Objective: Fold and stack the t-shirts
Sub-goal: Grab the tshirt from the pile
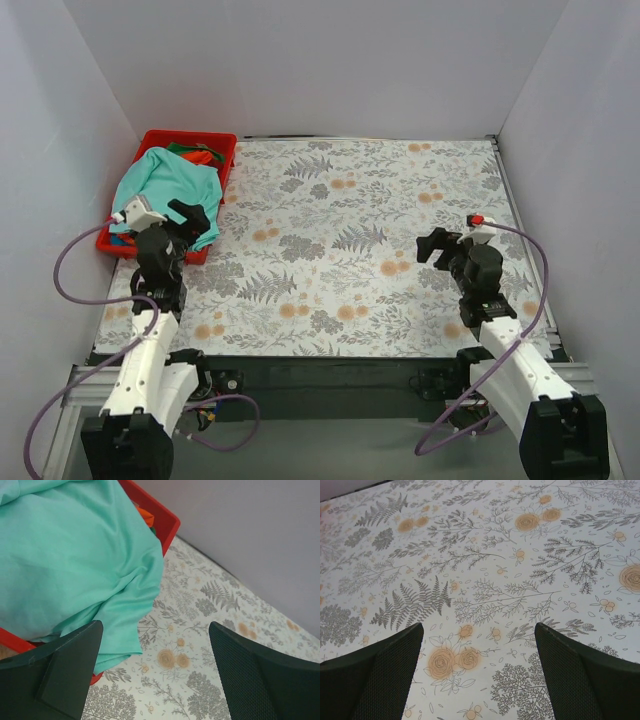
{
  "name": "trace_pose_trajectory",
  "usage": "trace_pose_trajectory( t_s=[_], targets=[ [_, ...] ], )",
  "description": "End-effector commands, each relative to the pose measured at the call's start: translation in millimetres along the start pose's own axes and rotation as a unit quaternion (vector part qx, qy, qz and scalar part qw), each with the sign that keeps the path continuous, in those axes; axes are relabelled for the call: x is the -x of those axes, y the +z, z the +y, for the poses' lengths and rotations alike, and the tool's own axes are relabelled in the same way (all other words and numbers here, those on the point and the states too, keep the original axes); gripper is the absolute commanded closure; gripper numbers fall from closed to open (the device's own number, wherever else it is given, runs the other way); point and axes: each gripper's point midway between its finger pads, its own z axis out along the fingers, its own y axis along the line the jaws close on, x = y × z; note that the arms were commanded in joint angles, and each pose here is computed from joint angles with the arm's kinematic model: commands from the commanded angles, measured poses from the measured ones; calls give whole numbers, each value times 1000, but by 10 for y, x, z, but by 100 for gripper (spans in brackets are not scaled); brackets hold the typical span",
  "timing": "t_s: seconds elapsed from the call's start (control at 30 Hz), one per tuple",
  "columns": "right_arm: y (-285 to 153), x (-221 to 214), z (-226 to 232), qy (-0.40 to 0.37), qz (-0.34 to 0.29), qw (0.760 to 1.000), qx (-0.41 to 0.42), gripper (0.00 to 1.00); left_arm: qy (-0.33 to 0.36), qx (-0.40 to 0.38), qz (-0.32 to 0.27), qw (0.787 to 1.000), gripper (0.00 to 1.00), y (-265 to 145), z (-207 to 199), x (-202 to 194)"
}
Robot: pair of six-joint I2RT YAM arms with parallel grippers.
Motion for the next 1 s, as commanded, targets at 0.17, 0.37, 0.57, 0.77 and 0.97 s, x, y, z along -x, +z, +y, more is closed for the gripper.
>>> trace_pose_trajectory(
  t_s=[0.17, 0.37, 0.57, 0.77, 0.97],
  targets=[
    [257, 235, 112, 10, -22, 1000, 18, 2, 58, 88, 15, 994, 11, 389, 183, 136],
    [386, 227, 122, 8, -19, 1000, 21, 2, 82, 140, 57, 985, 10, 703, 425, -143],
    [559, 98, 206, 9, 8, 999, 50, 2, 97, 186, 65, 976, 11, 918, 690, -295],
    [684, -52, 240, 16, 35, 997, 64, 2, 104, 207, 87, 969, 15, 1025, 835, -466],
    [701, -91, 252, 17, 40, 997, 70, 2, 102, 204, 105, 968, 52, 1072, 842, -570]
  ],
)
